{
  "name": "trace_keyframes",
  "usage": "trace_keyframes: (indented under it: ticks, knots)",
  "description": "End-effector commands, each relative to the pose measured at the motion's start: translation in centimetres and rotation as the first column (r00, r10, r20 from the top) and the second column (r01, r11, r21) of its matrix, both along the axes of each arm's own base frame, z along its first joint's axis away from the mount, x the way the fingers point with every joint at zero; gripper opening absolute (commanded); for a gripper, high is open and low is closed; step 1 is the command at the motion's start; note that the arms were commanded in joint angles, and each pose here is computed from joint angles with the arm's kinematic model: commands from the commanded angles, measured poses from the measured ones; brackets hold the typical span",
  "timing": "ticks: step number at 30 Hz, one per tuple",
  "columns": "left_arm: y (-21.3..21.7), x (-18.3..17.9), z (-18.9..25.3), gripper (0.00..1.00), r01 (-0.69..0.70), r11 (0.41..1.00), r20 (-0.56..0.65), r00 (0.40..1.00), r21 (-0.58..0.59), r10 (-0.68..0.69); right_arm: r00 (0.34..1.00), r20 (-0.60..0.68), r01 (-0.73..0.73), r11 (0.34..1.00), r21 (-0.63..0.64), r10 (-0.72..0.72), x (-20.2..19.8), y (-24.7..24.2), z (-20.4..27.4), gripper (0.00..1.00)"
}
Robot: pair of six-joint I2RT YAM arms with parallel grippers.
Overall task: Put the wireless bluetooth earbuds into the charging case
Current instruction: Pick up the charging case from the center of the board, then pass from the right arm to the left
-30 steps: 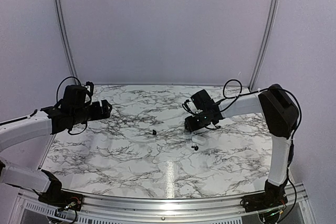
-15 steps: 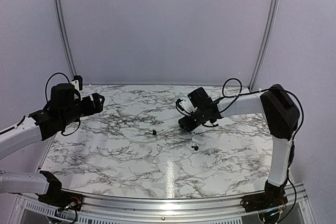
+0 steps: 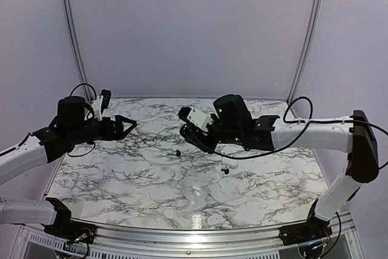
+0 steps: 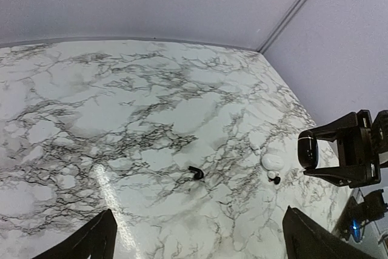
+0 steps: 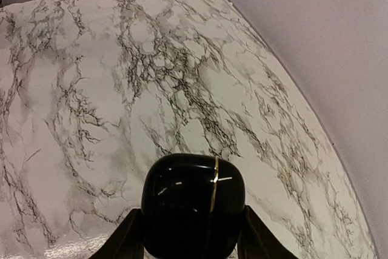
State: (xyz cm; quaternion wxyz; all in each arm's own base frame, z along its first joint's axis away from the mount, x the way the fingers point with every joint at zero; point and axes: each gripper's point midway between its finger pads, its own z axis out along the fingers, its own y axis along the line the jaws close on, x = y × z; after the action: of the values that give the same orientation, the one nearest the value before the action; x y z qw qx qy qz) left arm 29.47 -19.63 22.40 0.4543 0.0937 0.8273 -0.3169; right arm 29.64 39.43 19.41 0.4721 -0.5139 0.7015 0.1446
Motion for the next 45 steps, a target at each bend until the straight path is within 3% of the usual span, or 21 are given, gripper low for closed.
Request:
trace_keyframes:
  ticks: [1,9,15,23,29,37,45]
  knots:
    - [-3.5,-3.0,2.9,0.98,0.242,0.961,0.036,0.97,-0.135,-0.239,0.976,0.201,-0.093,0.995,0.024,0.086,-3.1,2.1,4.4,0.41]
    - [-6.5,-6.3,3.8,0.88,0.401,0.886,0.049,0.915,-0.235,-0.401,0.929,0.349,-0.129,0.992,-0.009,0.124,-6.3,3.7,7.5,0.39]
    - [-8.7,-8.7,4.5,0.84,0.499,0.842,0.097,0.866,-0.206,-0.49,0.915,0.381,-0.127,0.991,-0.048,0.136,-6.6,4.4,7.6,0.38]
    - [-11.3,-8.4,2.8,0.74,0.517,0.837,0.044,0.854,-0.178,-0.518,0.903,0.403,-0.113,0.988,-0.107,0.147,-7.3,5.1,6.6,0.38]
    - [-13.5,-9.5,2.6,0.7,0.579,0.802,0.077,0.815,-0.149,-0.574,0.894,0.416,-0.132,0.985,-0.112,0.167,-8.0,5.3,6.9,0.38]
    - [-13.7,-9.2,4.6,0.61,0.561,0.798,0.162,0.828,-0.221,-0.538,0.888,0.426,-0.14,0.984,-0.109,0.174,-8.5,5.2,7.2,0.38]
    - [-13.9,-8.4,4.5,0.51,0.521,0.809,0.145,0.853,-0.271,-0.501,0.885,0.436,-0.138,0.986,-0.093,0.165,-8.7,5.1,7.7,0.37]
